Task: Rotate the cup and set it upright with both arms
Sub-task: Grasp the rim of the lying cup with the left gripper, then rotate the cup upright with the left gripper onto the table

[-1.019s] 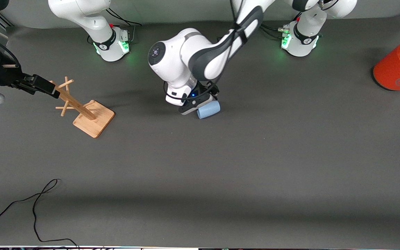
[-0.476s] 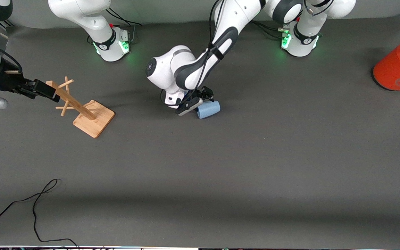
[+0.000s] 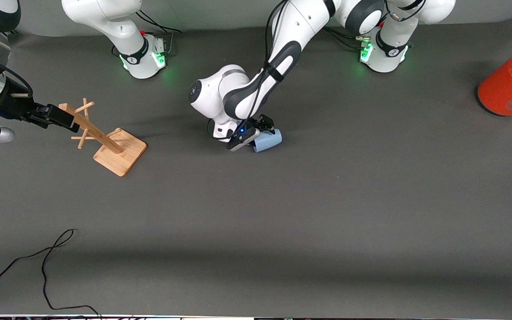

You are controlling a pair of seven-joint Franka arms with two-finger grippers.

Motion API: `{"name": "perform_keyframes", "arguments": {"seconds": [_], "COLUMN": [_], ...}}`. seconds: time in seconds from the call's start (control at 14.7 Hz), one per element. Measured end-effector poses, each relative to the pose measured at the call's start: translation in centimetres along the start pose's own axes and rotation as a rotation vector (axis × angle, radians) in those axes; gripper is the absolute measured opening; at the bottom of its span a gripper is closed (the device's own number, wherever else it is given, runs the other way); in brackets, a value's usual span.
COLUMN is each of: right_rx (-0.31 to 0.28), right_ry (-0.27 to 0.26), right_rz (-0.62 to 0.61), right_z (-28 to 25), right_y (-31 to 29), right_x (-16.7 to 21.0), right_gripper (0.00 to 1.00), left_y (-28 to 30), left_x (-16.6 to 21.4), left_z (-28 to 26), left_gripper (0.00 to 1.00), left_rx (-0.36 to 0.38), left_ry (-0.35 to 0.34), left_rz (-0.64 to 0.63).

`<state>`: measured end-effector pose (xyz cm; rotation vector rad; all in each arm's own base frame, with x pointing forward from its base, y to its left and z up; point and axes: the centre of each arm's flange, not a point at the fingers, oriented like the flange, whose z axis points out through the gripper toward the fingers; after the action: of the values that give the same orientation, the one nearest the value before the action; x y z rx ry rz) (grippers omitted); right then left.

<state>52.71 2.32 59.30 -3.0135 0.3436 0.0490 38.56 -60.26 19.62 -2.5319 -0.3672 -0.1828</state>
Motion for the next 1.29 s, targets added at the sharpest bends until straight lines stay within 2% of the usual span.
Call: {"name": "perform_keyframes", "arguments": {"seconds": [0.07, 0.14, 0.2, 0.27, 0.48, 0.75, 0.82, 1.02, 1.16, 1.29], "right_rx": [0.000, 0.000, 0.000, 0.000, 0.000, 0.000, 0.000, 0.000, 0.000, 0.000], "right_ry": [0.000, 0.000, 0.001, 0.001, 0.001, 0.000, 0.000, 0.000, 0.001, 0.000], "right_rz": [0.000, 0.000, 0.000, 0.000, -0.001, -0.001, -0.001, -0.002, -0.002, -0.003], "right_z": [0.0, 0.0, 0.0, -0.1, 0.0, 0.0, 0.0, 0.0, 0.0, 0.0], "right_y": [0.0, 0.0, 0.0, 0.0, 0.0, 0.0, 0.0, 0.0, 0.0, -0.1], "right_x": [0.0, 0.0, 0.0, 0.0, 0.0, 0.0, 0.0, 0.0, 0.0, 0.0], "right_gripper": [1.00, 1.00, 1.00, 1.00, 1.00, 1.00, 1.00, 1.00, 1.00, 1.00], "left_y": [-0.2, -0.4, -0.6, -0.6, -0.8, -2.2, -2.7, -5.2, -8.5, -13.6], "left_x": [0.0, -0.1, -0.1, -0.1, -0.3, 0.5, 0.8, 3.0, 6.6, 11.9], "left_z": [0.2, 0.3, 0.4, 0.4, 0.3, -2.1, -3.0, -6.8, -10.3, -13.7], "left_gripper": [0.96, 0.89, 0.89, 0.82, 0.48, 0.08, 0.05, 0.05, 0.05, 0.05], "left_rx": [0.021, 0.040, 0.050, 0.057, 0.065, 0.073, 0.067, 0.018, -0.051, -0.146], "left_ry": [-0.003, -0.006, -0.008, -0.008, -0.009, -0.012, -0.012, -0.034, -0.078, -0.128], "left_rz": [0.000, 0.000, 0.000, 0.000, 0.001, -0.013, -0.019, -0.026, -0.046, -0.076]}}
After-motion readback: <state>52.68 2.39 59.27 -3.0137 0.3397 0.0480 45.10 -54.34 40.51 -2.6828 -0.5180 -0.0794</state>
